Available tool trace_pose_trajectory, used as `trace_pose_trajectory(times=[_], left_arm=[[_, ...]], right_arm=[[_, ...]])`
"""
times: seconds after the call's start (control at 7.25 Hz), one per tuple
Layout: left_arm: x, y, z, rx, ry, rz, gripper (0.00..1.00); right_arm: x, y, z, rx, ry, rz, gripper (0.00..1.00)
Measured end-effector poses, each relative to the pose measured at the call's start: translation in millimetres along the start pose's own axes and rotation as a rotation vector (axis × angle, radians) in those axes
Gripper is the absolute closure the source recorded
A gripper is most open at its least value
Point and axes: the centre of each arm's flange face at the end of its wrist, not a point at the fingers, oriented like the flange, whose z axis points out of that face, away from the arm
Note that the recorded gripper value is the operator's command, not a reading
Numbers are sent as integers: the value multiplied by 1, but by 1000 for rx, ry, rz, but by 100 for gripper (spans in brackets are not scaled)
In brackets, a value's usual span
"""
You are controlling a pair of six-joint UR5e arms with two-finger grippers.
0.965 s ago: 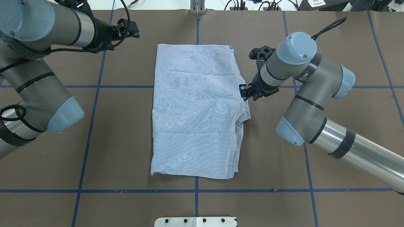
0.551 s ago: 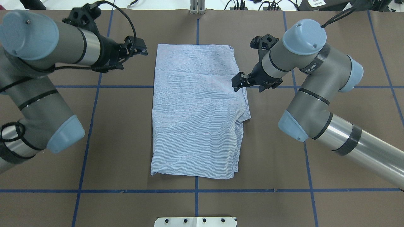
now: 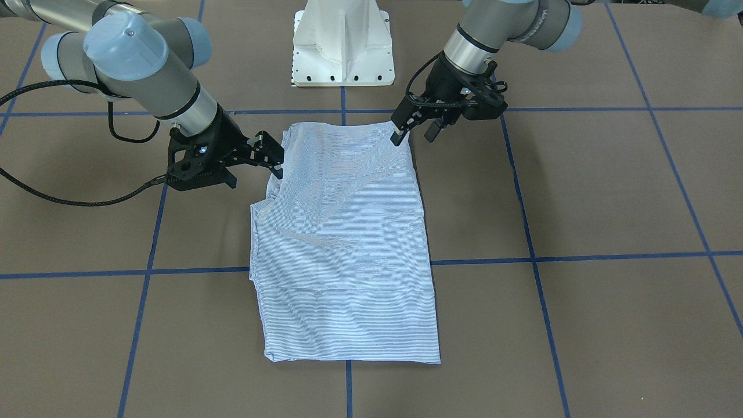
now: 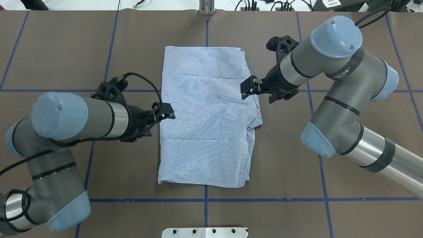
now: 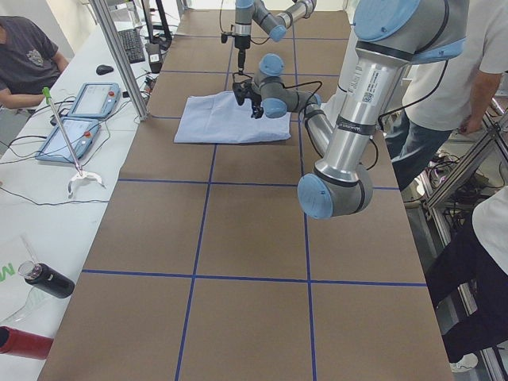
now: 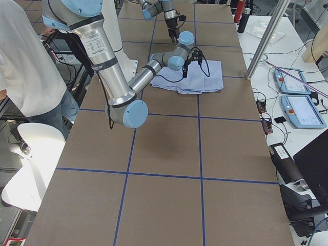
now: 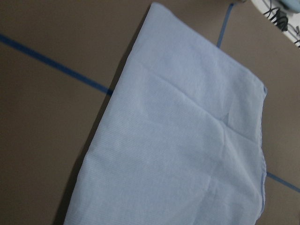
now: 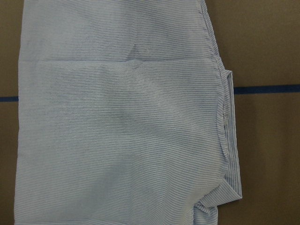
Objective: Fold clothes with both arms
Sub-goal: 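Lift the right gripper while the left gripper moves to the shirt's nearest corner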
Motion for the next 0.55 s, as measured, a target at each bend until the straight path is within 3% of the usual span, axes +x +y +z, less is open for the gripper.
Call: trace_pose_trajectory(times=[0.28,0.55], left_arm=[[-43,49,22,-32,-26,-55,0],[-66,72,41,-34,-60,-69,1]], right_arm=[[-8,13,2,-19,-14,19,0],[-11,18,5,-24,-14,19,0]])
